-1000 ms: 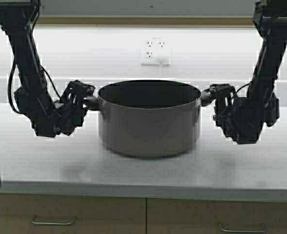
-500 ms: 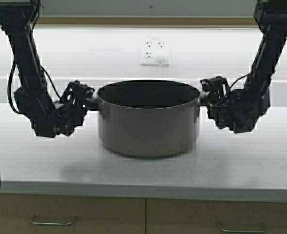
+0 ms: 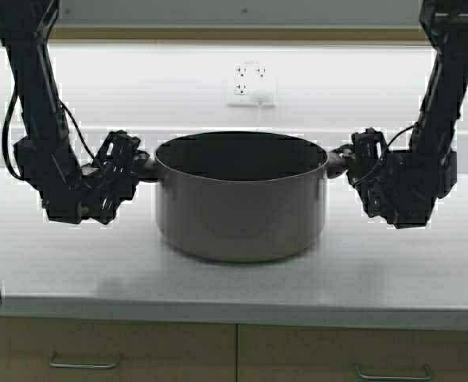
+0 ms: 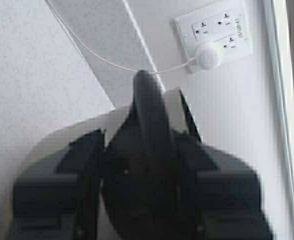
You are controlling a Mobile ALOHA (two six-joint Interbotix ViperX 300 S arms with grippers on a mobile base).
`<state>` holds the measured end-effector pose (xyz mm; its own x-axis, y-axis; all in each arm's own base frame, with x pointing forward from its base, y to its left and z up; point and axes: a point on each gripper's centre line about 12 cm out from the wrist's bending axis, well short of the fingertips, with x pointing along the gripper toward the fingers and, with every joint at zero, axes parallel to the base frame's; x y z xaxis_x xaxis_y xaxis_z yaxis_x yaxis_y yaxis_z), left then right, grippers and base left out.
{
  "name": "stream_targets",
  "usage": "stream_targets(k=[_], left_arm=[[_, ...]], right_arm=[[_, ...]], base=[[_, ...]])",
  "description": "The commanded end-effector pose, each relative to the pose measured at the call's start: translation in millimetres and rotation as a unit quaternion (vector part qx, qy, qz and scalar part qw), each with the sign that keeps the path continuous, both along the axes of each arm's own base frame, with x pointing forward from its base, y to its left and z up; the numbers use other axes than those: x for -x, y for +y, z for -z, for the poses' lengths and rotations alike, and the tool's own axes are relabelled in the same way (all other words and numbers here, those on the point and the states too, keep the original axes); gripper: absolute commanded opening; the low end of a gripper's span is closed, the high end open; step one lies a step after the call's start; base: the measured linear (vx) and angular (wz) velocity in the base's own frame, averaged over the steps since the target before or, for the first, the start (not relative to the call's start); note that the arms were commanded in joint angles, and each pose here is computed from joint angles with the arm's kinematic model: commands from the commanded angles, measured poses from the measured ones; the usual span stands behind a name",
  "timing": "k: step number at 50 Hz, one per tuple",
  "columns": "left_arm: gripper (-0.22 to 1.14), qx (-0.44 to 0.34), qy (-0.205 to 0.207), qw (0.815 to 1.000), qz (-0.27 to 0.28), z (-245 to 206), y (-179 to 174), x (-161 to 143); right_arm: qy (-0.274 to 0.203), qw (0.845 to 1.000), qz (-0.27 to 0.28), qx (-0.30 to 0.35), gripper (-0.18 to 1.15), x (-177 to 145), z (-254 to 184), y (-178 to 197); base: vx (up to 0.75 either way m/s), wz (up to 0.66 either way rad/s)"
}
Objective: Open the cabinet, put the pot inside, then close it
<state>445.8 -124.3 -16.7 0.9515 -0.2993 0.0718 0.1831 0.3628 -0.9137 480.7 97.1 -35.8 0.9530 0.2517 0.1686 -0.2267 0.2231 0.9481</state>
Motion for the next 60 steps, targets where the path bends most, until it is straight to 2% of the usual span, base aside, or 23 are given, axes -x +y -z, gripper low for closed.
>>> stream_targets(k=[1, 11, 18, 39, 52, 60], left_arm=[[0.01, 0.011, -0.052, 0.999, 0.004, -45.2, -1.6, -1.8], [0.02, 0.013, -0.061, 0.998, 0.010, -67.1, -1.1, 21.4], [0.02, 0.018, -0.072, 0.997, 0.012, -83.6, 2.5, 40.9], [0.02, 0.019, -0.072, 0.997, 0.013, -132.9, 19.4, 100.9], [0.03, 0.021, -0.079, 0.997, 0.016, -160.0, 28.5, 140.0], [0.03, 0.028, -0.090, 0.995, 0.033, -174.8, 22.7, 157.2]], right_arm=[[-0.030, 0.999, -0.015, -0.004, 0.08, 4.4, -30.1, 8.7], [-0.046, 0.998, -0.032, -0.009, 0.08, 31.0, -61.7, 18.7], [-0.038, 0.999, -0.033, -0.008, 0.08, 56.6, -79.1, 17.6], [-0.049, 0.997, -0.065, -0.010, 0.08, 121.8, -140.4, 32.8], [-0.069, 0.995, -0.073, -0.018, 0.08, 161.9, -178.6, 43.0], [-0.083, 0.993, -0.073, -0.029, 0.08, 181.6, -198.8, 43.2]], base=[[0.00, 0.00], [0.00, 0.00], [0.00, 0.00], [0.00, 0.00], [0.00, 0.00], [0.00, 0.00]])
